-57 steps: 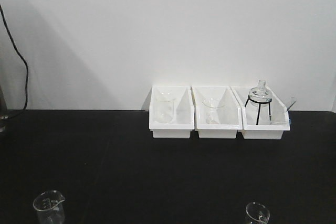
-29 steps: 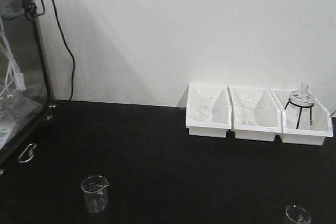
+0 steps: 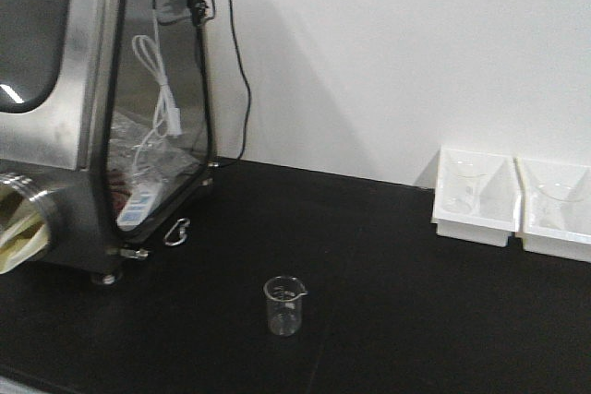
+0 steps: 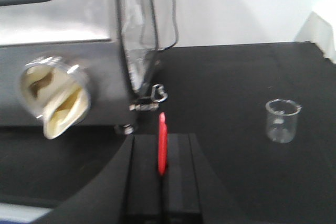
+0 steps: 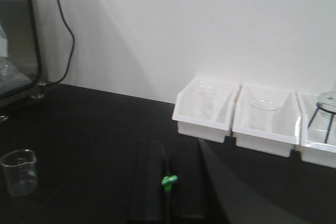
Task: Sort red and green spoons into left cabinet
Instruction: 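Drive the base away from the bench toward the white cabinet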
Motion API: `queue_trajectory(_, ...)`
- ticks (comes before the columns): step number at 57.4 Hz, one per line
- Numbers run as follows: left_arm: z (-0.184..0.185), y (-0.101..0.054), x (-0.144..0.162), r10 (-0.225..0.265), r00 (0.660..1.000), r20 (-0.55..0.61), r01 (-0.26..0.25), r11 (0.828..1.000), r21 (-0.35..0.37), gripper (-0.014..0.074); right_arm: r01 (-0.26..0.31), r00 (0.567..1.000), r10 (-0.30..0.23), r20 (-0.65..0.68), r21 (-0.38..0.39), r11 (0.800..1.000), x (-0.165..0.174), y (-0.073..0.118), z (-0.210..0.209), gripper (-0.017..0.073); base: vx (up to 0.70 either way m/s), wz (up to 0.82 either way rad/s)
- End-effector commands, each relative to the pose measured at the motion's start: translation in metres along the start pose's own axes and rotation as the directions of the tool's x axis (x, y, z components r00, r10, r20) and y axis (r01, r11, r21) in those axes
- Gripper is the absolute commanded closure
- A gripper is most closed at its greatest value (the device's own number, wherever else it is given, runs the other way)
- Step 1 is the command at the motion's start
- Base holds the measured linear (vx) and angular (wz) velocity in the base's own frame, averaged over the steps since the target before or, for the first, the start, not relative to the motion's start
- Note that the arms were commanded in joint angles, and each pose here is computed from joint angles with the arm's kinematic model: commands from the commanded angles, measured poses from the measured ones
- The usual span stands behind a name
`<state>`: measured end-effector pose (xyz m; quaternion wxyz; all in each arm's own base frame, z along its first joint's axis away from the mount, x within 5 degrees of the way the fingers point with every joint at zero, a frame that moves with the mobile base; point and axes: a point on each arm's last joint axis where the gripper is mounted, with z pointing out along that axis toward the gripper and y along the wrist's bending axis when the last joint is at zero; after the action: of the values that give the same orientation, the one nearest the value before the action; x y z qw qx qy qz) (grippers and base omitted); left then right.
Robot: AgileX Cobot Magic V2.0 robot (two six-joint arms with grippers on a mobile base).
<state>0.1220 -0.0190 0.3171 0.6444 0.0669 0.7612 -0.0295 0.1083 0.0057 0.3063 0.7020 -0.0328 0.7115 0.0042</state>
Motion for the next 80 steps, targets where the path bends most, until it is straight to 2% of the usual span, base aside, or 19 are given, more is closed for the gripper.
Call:
queue_trajectory(1,-0.0027,-0.0026,-0.0155,-0.019,0.996,0.093,0.016,0.999,0.032,0.0601,0.02,0.995,-0.017,0.099,-0.029,0.999,-0.0175,0.0024,-0.0009,0.0562,-0.12,0.48)
queue_trajectory(41,-0.0027,-0.0026,-0.0155,-0.019,0.996,0.093,0.016,0.999,0.032,0.0601,0.02,0.995,-0.017,0.096,-0.027,0.999,-0.0173,0.0023,-0.0008,0.0562,-0.1,0.56)
queue_trajectory(80,-0.0027,-0.0026,-0.0155,-0.019,0.996,0.093,0.016,0.999,0.032,0.0601,0.02,0.995,-0.017,0.095,-0.027,0.999,-0.0172,0.0022,-0.0008,0.0562,0.2,0.66)
